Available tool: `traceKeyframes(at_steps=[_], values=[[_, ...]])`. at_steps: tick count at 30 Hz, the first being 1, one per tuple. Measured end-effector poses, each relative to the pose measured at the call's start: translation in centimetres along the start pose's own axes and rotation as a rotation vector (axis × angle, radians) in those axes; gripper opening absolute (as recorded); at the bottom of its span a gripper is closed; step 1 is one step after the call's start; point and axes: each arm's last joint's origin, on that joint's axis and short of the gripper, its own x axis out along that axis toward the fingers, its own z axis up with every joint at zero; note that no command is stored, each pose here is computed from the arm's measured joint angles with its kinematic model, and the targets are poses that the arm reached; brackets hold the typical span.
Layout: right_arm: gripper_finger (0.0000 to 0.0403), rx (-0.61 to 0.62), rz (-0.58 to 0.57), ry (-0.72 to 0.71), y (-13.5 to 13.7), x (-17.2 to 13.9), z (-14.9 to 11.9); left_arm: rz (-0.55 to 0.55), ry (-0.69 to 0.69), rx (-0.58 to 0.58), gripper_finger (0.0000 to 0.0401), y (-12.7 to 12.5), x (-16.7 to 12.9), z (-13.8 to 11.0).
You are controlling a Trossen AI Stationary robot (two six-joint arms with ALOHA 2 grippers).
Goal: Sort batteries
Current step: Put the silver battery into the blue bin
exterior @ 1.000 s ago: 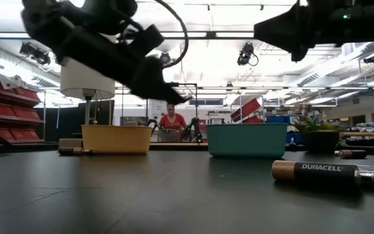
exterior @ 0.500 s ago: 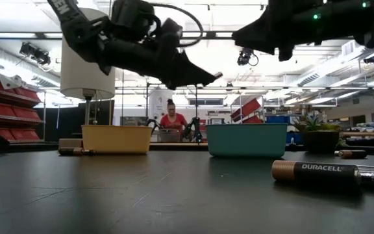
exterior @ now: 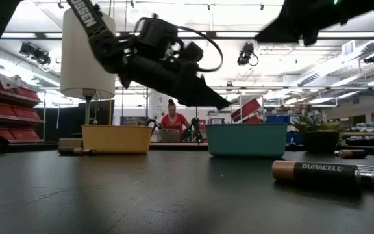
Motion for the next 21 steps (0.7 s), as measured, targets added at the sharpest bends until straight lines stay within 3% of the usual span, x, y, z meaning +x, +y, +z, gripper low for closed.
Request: traceKeyframes(at_steps=[4, 9, 15, 21], values=[[0.0109, 0.021, 0.016, 0.145, -1.1, 1.0, -1.7, -0.021, 0.084, 0.022, 0.0045, 0.3, 1.7, 0.4], [0.0097, 0.01, 0.062, 0.25, -1.9, 1.5, -2.6, -0.015, 0.084, 0.033, 0.0045, 0.9, 2.5, 1.7], [0.0094, -0.031, 0.07, 0.269, -2.5, 1.8, -2.7, 0.007, 0.094, 0.017, 0.0049, 1.7, 2.5, 1.9], [0.0093, -0.019, 0.096, 0.282, -2.9, 2.3, -2.7, 0.008, 0.088, 0.02, 0.0091, 1.7, 2.5, 1.9]])
